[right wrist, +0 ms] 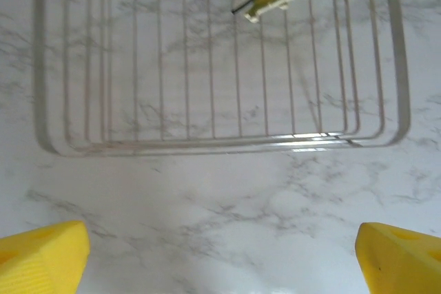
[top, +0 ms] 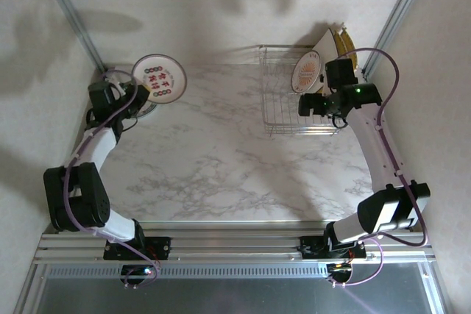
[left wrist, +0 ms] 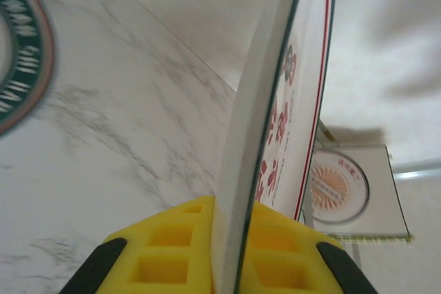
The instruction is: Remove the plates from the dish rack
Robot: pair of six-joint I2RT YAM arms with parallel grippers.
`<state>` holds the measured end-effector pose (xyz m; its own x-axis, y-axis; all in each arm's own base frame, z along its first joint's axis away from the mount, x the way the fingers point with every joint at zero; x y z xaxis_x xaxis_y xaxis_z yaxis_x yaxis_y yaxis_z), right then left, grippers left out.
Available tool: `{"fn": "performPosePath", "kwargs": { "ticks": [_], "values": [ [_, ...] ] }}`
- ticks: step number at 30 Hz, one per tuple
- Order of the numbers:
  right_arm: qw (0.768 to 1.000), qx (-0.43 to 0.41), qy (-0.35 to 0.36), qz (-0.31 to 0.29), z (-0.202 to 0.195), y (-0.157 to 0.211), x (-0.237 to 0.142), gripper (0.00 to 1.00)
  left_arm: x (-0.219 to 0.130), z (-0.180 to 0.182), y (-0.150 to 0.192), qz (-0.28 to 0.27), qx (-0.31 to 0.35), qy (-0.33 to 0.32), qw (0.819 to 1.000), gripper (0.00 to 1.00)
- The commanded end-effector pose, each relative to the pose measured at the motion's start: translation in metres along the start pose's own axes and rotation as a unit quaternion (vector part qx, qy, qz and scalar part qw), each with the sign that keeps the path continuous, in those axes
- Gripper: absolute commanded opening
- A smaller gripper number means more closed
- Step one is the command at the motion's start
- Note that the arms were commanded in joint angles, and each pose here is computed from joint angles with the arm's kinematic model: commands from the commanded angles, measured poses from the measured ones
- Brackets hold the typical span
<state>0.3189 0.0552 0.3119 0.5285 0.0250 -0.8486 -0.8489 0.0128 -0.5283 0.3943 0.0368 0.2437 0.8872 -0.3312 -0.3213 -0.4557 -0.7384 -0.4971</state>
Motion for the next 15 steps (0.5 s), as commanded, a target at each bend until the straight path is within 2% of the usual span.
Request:
{"fn": "performPosePath", "kwargs": {
  "ticks": [1, 7, 15],
  "values": [
    [0.999, -0.022, 0.029, 0.035, -0.012, 0.011, 0.005, 0.99, -0.015, 0.007, -0.021, -0.065, -0.013, 0.003, 0.998, 0.00],
    [0.997, -0.029, 0.042, 0.054, -0.019, 0.012, 0.015, 0.99, -0.025, 0.040, -0.038, -0.099, -0.037, -0.025, 0.994, 0.00],
    [0.996, -0.032, 0.038, 0.068, -0.019, 0.011, 0.027, 0.99, -0.016, 0.076, -0.045, -0.119, -0.071, -0.051, 0.989, 0.00]
  ]
}}
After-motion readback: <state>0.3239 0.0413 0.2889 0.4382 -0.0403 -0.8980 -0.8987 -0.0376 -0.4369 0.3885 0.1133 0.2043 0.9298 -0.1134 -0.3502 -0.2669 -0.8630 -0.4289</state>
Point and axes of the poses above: each hand's point on the last joint's axis, 136 mm out from that joint toward the fingers, its own x axis out along the fingers, its own z axis along the line the jaws close on, y = z × x, the point moved 7 cm from there along -x, back along the fingers, and after that the axes turned 1 degree about x, right-handed, at the moved point
